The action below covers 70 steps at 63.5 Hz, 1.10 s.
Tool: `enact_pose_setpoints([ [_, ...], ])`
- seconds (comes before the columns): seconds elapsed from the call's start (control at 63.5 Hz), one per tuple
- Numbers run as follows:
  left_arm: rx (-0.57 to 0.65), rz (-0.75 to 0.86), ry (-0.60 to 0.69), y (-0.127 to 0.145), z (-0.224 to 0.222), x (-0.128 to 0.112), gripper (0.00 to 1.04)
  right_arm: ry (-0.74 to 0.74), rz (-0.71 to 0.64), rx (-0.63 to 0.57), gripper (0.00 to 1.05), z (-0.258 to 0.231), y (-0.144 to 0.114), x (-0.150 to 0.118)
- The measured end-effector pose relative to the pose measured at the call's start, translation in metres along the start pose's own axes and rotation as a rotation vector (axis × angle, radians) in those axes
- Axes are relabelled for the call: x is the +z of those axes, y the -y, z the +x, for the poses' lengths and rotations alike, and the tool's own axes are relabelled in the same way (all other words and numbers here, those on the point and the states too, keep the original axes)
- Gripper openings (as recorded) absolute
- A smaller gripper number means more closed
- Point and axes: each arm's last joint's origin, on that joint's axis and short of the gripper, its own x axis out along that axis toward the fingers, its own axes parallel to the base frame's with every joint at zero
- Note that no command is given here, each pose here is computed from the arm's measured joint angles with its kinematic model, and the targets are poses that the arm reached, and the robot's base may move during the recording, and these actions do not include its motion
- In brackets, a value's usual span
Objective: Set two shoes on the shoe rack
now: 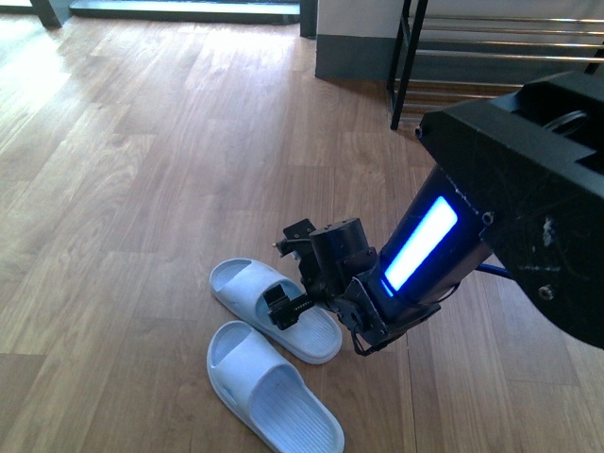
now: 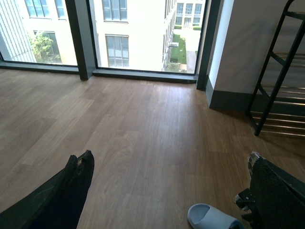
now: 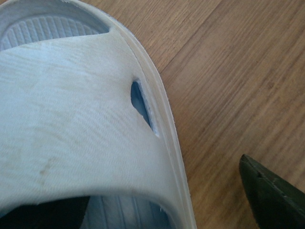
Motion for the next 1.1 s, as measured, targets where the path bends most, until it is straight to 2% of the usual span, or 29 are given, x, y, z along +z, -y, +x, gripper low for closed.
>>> enact_pose_setpoints([
  [0.315,0.0,0.0,0.0,0.0,0.0,0.0,0.95,0.03,0.013,0.012,0.38,0.016,0.002,0.012],
  [0.567,0.0,0.0,0.0,0.0,0.0,0.0,0.95,0.056,0.033,-0.013,0.01,0.011,0.013,0.015],
  [0.724,0.0,0.0,0.0,0.0,0.0,0.0,0.95,0.071,0.075,-0.071,0.02,-0.017,0.029,0.016],
  [0.834,0.0,0.0,0.0,0.0,0.0,0.0,0.95,0.105,0.107,-0.14,0.02,-0.057,0.049,0.029],
  [0.992,0.0,0.0,0.0,0.0,0.0,0.0,0.95,0.186,0.162,-0.26,0.02,-0.143,0.085,0.054],
  [1.102,0.0,0.0,0.0,0.0,0.0,0.0,0.95,0.201,0.197,-0.332,0.02,-0.209,0.106,0.051],
])
